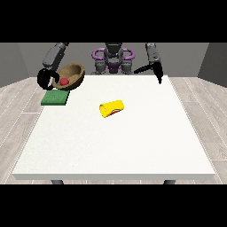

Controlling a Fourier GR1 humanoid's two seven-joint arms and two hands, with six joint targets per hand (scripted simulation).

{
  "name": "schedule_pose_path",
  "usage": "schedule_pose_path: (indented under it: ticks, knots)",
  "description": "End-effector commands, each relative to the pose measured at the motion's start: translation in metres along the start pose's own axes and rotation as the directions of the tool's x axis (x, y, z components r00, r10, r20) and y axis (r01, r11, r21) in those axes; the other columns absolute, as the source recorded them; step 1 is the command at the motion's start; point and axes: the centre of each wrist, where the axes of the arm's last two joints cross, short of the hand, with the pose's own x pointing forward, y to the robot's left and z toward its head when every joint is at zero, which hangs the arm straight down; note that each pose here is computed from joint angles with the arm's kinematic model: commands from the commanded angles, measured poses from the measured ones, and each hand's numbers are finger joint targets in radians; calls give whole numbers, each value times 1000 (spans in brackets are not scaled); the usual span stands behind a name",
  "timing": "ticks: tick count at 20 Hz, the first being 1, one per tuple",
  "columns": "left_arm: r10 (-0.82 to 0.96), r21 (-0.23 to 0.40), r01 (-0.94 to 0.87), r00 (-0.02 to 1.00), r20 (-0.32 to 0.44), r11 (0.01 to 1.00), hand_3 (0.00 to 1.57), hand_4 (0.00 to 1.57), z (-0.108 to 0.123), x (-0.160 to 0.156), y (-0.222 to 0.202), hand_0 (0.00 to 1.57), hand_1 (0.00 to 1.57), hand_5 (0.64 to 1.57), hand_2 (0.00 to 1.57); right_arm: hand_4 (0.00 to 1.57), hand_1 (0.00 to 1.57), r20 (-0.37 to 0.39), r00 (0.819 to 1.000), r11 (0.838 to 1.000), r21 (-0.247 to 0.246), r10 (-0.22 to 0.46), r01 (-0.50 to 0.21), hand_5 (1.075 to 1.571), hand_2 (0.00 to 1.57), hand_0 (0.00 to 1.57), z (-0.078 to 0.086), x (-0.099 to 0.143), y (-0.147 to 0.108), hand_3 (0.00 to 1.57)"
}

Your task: Pick the cup and pour the ball into the bowl, then pick the bowl and place it on the pad

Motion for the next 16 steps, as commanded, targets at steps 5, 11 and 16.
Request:
schedule_pose_path:
  ticks: [5, 11, 16]
  knots:
    - [-32, 40, 26, 987, 155, 999, 0, 0, -16, 27, -29, 0, 0, 1565, 0, 1024, 1571, 106, 992, 998, 7, -67, 67, 1562, 1571, 1571, 14, 7, -50, 1441]
    - [-59, 73, 42, 964, 258, 996, 0, 0, -20, 62, -30, 0, 0, 1564, 0, 1018, 1571, 225, 974, 997, -72, 5, 11, 1568, 1571, 1571, 32, 22, -98, 778]
    - [-46, 74, 23, 941, 336, 997, 0, 0, -25, 101, -17, 0, 0, 1563, 0, 1035, 1571, 307, 951, 994, -106, 24, 9, 1569, 1571, 1571, 45, 57, -131, 0]
